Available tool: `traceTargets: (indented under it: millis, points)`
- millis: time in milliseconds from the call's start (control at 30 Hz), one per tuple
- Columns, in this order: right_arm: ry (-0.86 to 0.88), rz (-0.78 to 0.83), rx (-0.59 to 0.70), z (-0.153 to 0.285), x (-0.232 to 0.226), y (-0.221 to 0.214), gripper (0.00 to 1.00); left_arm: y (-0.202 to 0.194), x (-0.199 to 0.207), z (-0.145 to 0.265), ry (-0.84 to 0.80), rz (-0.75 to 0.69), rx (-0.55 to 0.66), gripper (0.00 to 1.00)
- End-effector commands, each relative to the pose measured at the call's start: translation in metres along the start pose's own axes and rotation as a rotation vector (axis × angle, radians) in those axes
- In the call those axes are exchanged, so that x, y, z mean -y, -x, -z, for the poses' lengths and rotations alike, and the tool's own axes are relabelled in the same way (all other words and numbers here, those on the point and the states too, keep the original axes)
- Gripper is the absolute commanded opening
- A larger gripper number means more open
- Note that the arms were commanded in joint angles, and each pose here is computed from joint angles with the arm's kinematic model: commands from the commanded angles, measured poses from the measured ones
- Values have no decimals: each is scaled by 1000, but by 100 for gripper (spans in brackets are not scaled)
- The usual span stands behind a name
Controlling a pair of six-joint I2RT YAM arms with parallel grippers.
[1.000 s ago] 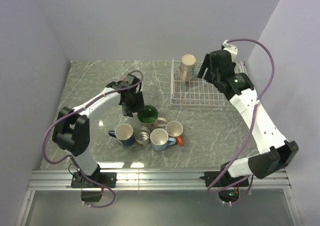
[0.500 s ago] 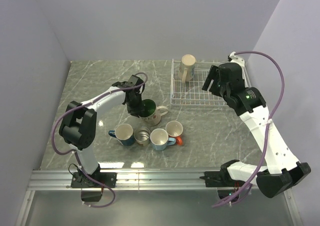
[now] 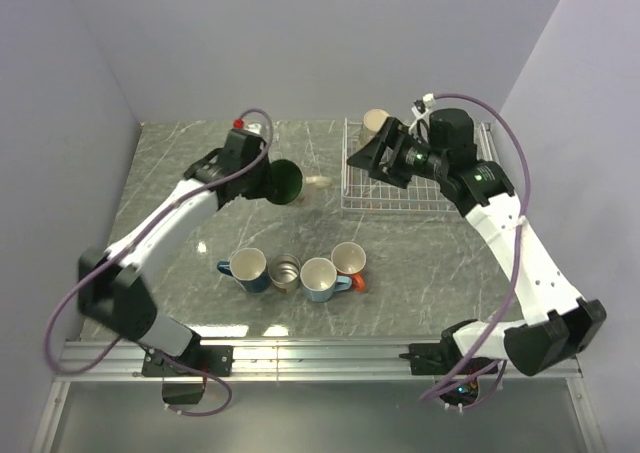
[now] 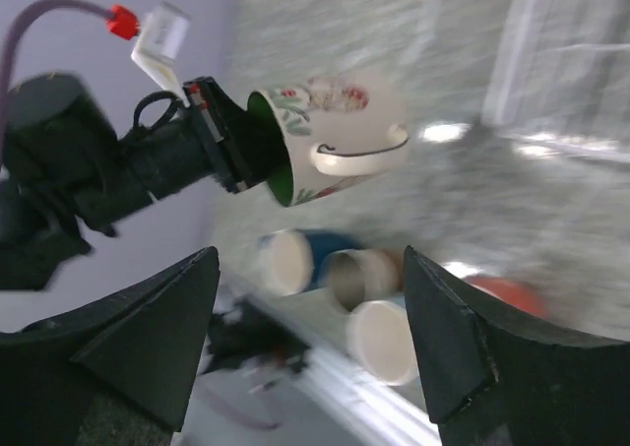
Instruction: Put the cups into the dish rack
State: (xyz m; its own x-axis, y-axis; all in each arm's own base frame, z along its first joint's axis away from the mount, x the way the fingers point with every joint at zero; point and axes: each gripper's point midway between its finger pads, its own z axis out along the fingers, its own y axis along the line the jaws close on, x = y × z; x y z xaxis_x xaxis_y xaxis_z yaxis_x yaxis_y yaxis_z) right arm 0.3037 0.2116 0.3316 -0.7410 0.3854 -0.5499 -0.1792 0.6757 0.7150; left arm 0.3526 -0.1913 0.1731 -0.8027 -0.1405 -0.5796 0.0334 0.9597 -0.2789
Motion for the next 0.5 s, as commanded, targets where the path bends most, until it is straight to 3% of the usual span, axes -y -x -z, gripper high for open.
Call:
traceTargets:
  millis: [0, 33, 200, 467]
  points:
    - [295, -127, -85, 8, -67, 11, 83, 82, 54, 91, -300, 32, 408, 0]
    - [370, -186, -135, 6, -79, 9, 84, 96, 59, 117, -356, 36, 508, 0]
    - [551, -403, -268, -2, -97, 0, 86, 94, 45, 153, -376, 32, 670, 0]
    - [544, -463, -490, -22, -103, -30, 86, 88, 37, 164, -367, 8, 708, 0]
